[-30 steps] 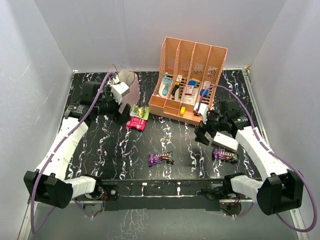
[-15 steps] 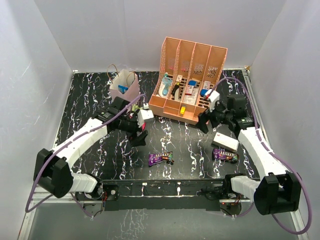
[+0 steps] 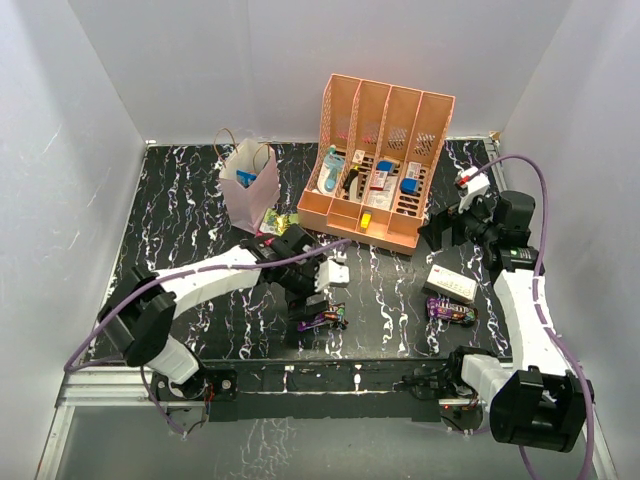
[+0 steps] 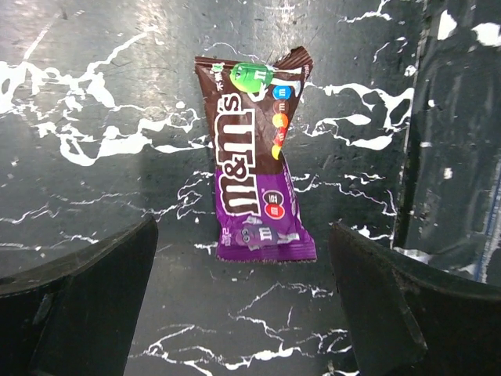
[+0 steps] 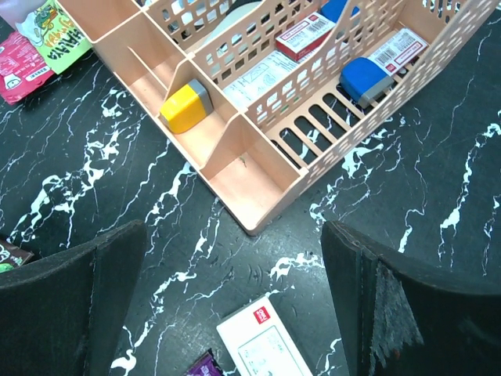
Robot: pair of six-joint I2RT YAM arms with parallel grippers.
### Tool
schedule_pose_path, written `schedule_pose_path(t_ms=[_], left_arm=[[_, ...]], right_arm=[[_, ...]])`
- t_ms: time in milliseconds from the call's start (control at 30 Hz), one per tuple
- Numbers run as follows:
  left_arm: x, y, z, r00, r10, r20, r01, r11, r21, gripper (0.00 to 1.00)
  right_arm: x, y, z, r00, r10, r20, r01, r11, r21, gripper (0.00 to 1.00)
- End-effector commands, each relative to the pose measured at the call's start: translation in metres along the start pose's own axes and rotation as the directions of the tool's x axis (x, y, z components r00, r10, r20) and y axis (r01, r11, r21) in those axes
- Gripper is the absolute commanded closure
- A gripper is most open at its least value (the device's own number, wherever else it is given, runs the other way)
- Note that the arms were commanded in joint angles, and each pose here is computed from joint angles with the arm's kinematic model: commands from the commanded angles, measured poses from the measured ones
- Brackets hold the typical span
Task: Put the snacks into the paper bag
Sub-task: Pick up the snack from the center of the board.
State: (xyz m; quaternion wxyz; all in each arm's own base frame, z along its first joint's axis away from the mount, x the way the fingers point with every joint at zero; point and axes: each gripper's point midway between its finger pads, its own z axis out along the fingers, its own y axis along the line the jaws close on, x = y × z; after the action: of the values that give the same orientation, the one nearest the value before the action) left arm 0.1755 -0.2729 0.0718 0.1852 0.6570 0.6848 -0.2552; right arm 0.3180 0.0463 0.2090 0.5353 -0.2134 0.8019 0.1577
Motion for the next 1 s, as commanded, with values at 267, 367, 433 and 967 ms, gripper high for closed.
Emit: schedule_pose_path(t_ms=[267,367,433,967], left_arm=[[0.013,0.001,0.047,0.995,0.056,-0.083,-0.059,0.997,-0.039,0.14],[0.019,0.002,0.054,0.991,0.054,-0.121,-0.06,0.997,-0.053,0.22],[0.023,0.004,0.057,0.989,0.045,-0.138,-0.054,0.997,-0.062,0.26],[0.041,0.004,0.044,0.968,0.073,-0.241,-0.098,0.991,-0.093,0.6]], right_arm=[[-0.002,-0.004,-0.002,0.999,0.0,0.049,0.001,1.0,-0.023,0.02],[0.001,-0.002,-0.001,0.999,0.001,0.047,0.001,0.999,-0.039,0.02],[0.002,-0.001,0.0,0.999,0.005,0.042,-0.003,0.999,-0.049,0.02],[0.008,-0.001,0.003,1.0,0.006,0.025,-0.004,0.998,-0.062,0.02]])
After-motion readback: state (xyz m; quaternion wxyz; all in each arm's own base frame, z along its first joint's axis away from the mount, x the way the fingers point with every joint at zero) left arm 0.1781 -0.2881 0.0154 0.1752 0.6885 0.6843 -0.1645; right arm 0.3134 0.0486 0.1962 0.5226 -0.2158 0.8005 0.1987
